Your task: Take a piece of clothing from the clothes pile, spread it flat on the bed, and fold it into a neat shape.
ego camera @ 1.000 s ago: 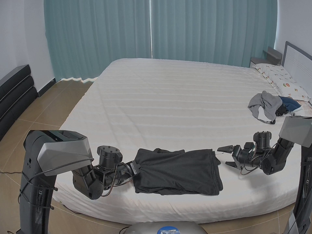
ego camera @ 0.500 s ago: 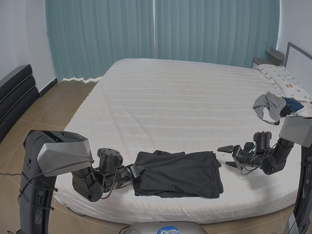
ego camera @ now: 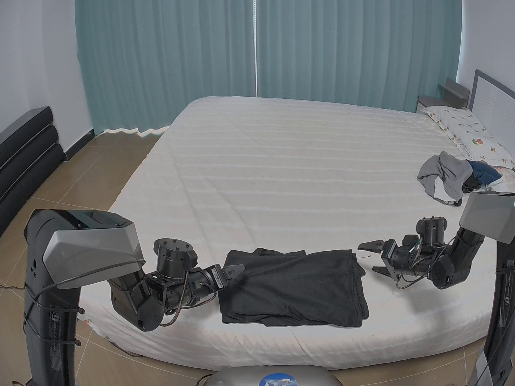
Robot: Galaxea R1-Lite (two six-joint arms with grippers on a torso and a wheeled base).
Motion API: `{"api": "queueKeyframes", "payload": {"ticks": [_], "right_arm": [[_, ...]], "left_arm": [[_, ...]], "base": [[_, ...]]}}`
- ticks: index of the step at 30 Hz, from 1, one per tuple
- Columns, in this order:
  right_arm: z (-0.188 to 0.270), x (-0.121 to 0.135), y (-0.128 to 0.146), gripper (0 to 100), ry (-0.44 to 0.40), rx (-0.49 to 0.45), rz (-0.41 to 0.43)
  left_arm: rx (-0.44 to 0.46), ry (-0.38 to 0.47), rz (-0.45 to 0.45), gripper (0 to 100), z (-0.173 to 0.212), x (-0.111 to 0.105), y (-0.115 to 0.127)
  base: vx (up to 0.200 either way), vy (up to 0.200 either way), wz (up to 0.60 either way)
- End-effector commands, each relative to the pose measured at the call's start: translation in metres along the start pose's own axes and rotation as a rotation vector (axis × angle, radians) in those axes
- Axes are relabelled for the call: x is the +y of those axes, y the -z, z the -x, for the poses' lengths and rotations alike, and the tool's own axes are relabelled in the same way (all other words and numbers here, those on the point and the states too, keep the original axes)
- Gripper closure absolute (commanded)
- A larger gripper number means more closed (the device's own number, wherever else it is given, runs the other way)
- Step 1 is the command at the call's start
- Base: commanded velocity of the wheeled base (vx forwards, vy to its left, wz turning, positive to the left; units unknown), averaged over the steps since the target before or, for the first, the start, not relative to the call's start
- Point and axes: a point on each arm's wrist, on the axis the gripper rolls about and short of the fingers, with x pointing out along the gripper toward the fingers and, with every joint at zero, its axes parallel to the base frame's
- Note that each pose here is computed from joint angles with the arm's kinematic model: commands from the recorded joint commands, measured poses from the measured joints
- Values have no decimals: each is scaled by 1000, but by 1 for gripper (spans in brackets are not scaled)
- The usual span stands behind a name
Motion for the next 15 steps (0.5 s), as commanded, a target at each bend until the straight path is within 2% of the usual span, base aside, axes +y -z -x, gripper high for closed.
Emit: {"api": "queueKeyframes", "payload": {"ticks": [1, 6, 8, 10, 13, 15], "right_arm": [[-4, 13, 12, 0, 21, -10, 40], [-5, 47, 27, 0, 31, -54, 109], [-1, 59, 30, 0, 37, -82, 130], [10, 63, 37, 0, 81, -93, 151], [32, 73, 38, 0, 111, -148, 187], [55, 81, 43, 0, 129, -192, 204]], "left_arm": [[-45, 10, -1, 0, 5, -5, -11], [-178, -35, -28, 0, 16, -12, -35], [-191, -53, -50, 0, 23, -9, -39], [-197, -95, -55, 0, 33, -3, -37], [-304, -112, -25, 0, 61, -6, -52], [-338, -115, -21, 0, 84, -8, -53]], "base": [[0, 0, 0], [0, 0, 0], [0, 0, 0], [0, 0, 0], [0, 0, 0], [0, 0, 0]]}}
